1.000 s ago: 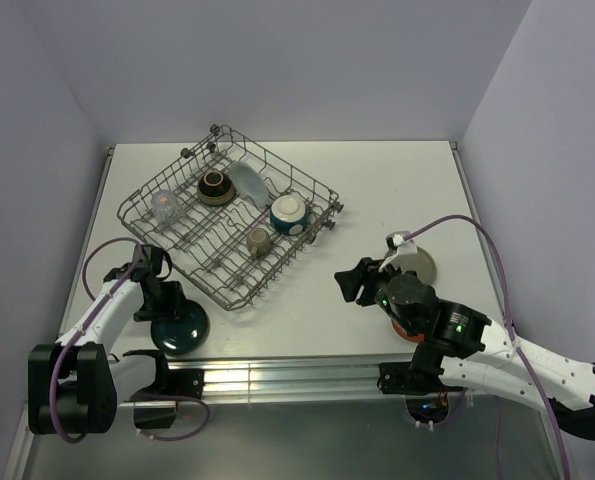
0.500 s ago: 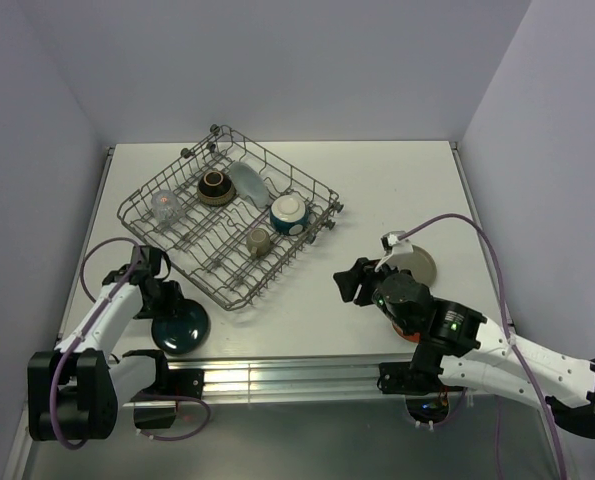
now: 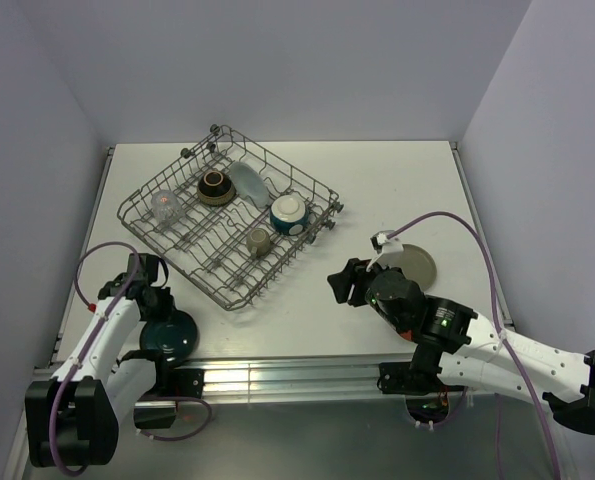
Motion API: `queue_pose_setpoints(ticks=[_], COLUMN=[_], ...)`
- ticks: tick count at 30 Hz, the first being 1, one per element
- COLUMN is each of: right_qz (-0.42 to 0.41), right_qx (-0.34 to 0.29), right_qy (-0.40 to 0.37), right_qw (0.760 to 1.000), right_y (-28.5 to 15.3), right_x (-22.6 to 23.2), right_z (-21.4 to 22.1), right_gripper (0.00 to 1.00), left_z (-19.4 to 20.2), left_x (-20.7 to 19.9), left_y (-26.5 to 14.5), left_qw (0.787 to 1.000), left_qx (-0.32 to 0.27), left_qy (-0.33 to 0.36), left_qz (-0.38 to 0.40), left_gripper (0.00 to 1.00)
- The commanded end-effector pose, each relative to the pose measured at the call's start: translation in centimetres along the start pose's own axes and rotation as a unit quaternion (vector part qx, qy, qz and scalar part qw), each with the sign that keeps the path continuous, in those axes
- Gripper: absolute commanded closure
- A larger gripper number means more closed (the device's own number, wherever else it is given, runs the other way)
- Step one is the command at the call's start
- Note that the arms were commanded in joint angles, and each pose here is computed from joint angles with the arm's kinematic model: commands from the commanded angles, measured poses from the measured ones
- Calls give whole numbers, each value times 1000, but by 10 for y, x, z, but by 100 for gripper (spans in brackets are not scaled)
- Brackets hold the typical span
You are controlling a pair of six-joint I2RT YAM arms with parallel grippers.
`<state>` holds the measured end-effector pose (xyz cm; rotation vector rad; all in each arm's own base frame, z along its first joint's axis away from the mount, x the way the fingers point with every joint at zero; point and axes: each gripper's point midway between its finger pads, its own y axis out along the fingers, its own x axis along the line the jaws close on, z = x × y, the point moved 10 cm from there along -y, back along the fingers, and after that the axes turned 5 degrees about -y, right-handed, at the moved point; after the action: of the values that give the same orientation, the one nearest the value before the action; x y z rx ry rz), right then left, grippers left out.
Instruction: Load the mixed dishes into the dish rack
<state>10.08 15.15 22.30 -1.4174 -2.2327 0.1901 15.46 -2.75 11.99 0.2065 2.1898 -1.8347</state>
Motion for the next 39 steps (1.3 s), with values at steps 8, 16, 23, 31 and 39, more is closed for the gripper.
queue_pose_setpoints(ticks=[8,16,23,31,39], right_qz=[-21,-87,-165,-260,-322], right_qx=[-14,23,44,83,123], right_qy=[8,-16,-42,-102,-136], right_qw=[1000,996,984,957,929], right_y=[4,19,34,51,65], right_x=[13,38,84,152,192], right_z=[-11,-12,-21,-21,2], right_gripper=[41,41,41,40,40], left_z=[-1,-9,-12,-15,-16], left_x=[-2,-4,0,7,16], left_y=[-5,-40,-55,-71,-81], left_qw=[999,998,997,996,994], left_qx=[2,-7,-2,2,6], left_qy=[23,20,18,18,21], left_qz=[24,59,72,89,106], left_gripper=[100,100,100,100,100])
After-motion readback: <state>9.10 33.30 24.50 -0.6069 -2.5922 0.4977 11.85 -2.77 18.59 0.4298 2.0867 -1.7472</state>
